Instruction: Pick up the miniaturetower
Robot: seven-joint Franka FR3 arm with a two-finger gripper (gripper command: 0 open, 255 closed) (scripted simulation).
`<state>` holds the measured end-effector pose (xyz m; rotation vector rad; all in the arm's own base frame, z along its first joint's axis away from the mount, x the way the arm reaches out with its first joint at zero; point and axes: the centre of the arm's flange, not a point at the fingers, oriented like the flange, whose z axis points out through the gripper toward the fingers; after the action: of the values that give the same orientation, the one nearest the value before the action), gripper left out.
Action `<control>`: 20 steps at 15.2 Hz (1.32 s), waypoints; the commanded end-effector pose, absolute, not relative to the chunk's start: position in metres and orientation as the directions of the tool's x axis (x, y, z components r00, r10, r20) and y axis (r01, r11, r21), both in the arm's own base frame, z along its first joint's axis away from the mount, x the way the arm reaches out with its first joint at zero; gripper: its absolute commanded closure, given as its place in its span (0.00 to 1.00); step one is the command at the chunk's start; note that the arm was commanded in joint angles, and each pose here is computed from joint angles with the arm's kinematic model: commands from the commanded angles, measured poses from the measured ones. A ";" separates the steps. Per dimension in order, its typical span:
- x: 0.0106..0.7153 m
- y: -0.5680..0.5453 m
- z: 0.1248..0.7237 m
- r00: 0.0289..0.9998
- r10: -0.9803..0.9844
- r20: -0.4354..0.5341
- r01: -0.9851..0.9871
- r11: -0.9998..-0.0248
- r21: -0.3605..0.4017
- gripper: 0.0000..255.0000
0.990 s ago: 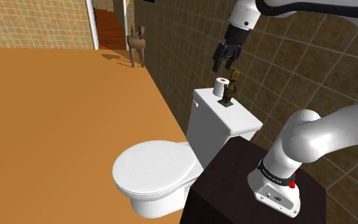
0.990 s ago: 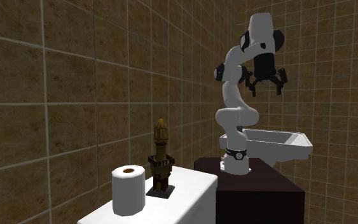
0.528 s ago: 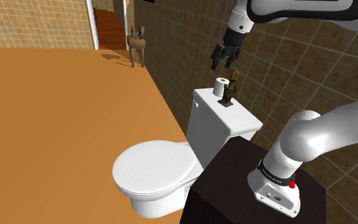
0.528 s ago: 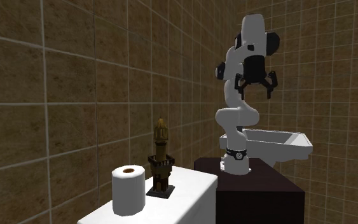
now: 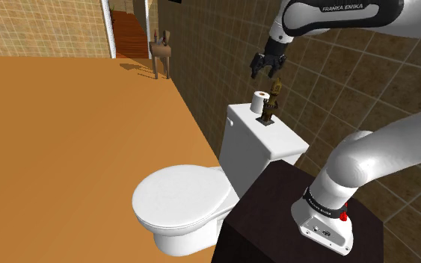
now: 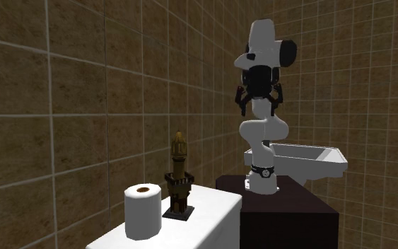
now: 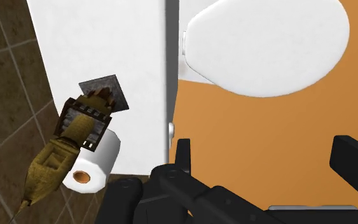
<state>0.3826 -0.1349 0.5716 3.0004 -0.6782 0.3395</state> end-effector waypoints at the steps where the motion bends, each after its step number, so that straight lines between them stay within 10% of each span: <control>1: 0.388 -0.157 0.568 0.856 -0.458 0.239 -0.473 -0.881 0.004 0.00; 20: 0.381 -0.358 0.539 0.573 -0.725 0.381 -0.791 -0.611 0.026 0.00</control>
<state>0.3819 -0.3531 0.5408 2.6207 -1.2611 0.4963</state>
